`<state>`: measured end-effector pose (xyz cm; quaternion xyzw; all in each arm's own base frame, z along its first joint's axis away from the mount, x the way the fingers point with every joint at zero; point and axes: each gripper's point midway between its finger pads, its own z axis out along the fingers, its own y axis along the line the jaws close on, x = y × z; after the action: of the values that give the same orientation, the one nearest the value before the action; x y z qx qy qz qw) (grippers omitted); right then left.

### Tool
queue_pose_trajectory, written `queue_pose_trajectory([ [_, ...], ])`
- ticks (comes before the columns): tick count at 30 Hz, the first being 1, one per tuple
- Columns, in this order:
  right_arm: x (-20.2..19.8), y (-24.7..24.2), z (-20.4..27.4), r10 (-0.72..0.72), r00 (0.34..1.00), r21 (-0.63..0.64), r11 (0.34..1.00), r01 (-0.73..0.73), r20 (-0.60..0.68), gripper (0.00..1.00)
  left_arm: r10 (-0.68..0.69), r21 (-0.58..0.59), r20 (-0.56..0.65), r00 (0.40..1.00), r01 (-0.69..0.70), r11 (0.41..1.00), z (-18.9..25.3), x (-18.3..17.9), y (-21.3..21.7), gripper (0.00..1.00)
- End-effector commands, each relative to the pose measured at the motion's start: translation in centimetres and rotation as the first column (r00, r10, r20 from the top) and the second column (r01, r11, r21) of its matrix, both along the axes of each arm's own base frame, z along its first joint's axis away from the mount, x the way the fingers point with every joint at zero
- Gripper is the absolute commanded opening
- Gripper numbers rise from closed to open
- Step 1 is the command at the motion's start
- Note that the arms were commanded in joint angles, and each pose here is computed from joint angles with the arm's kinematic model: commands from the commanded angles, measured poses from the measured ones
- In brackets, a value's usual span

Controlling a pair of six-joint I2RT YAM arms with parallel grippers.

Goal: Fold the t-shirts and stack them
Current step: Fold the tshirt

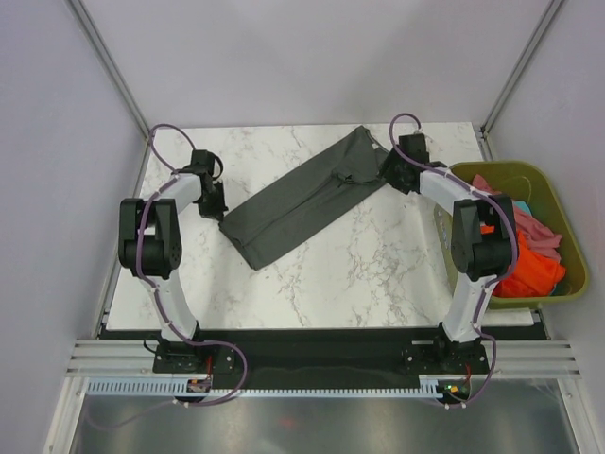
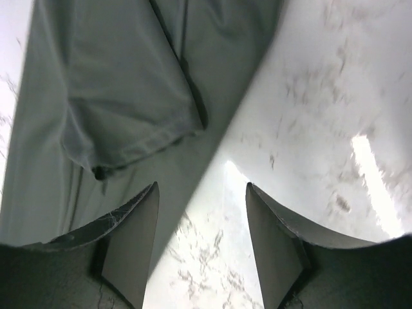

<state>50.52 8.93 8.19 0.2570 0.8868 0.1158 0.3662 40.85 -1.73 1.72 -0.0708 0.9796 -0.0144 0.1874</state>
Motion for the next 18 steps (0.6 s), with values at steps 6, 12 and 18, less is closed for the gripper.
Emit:
queue_pose_trajectory([
  [6,-2.3,2.8,-0.3,-0.02,0.997,0.151,0.988,0.008,0.074,0.59,0.224,0.145,-0.189,0.956,-0.198,0.969,-1.8,-9.7,3.8,0.02],
  [12,-1.9,2.4,-0.6,-0.075,0.988,0.152,0.987,0.055,0.132,0.58,0.364,0.137,-0.167,0.916,-0.344,0.929,-0.8,-12.4,6.7,0.02],
  [18,0.3,5.2,-1.7,-0.053,0.985,0.255,0.967,0.009,0.166,0.57,0.42,0.106,-0.192,0.887,-0.406,0.908,-1.2,-14.5,6.9,0.02],
])
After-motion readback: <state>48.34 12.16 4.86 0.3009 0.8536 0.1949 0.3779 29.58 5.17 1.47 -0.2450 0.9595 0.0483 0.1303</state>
